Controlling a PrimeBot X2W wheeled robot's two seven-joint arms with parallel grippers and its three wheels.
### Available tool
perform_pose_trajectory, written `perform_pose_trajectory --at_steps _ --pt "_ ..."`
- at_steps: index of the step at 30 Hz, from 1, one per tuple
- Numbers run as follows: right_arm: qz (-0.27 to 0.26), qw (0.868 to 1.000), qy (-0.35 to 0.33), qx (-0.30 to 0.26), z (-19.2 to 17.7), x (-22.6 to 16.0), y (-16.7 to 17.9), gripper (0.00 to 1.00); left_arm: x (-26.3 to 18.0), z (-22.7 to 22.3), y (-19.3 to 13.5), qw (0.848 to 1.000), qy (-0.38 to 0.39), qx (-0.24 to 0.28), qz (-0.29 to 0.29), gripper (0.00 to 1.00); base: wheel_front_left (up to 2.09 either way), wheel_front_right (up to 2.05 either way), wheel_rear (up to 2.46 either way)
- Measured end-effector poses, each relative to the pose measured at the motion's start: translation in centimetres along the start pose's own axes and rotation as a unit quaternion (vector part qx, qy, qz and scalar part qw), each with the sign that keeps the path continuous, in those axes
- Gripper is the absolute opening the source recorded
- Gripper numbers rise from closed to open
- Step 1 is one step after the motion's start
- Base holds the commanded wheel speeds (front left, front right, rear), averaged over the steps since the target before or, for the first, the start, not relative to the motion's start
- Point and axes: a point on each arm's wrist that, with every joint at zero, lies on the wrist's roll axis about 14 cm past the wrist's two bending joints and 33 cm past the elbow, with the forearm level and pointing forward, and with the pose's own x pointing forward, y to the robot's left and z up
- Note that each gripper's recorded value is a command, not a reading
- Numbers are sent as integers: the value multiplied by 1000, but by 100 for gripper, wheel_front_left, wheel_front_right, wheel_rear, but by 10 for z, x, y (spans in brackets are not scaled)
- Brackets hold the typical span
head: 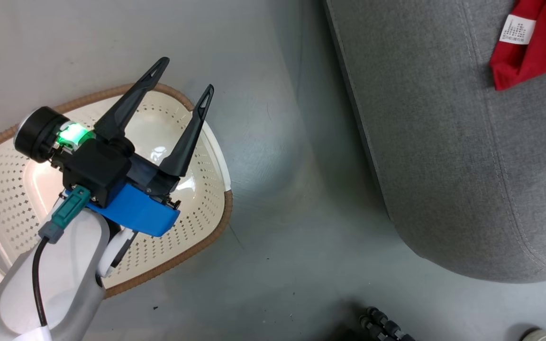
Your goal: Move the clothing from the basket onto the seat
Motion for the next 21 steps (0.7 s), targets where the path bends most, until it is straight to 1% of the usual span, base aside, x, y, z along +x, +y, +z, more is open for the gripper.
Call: perform_pose_trajectory --at_steps 4,5,6,7,8,12,17,21 --pt "-2 1000 -4 -4 7 -4 -5 0 -1 6 -3 1000 -4 1 2 100 0 0 0" --pt "-2 1000 -3 -4 7 -6 -7 13 -2 7 -4 1000 -5 0 3 100 0 0 0" --pt "-1 1000 -3 -5 8 -8 -7 41 -2 9 -5 1000 -5 0 3 100 0 0 0" --pt "2 1000 -2 -7 10 -10 -6 98 -3 11 -7 1000 -7 1 3 100 0 0 0" --pt "6 1000 -3 -8 12 -12 -5 100 -3 14 -9 1000 -10 0 5 100 0 0 0" --pt "31 999 1 -24 17 -29 0 100 -11 21 -21 1000 -10 -15 16 100 0 0 0" --pt "74 996 -4 -46 30 -60 8 100 -29 35 -39 998 -8 -41 42 100 0 0 0" --pt "102 994 -25 -41 49 -89 13 100 -48 64 -46 996 -32 -43 76 100 0 0 0"
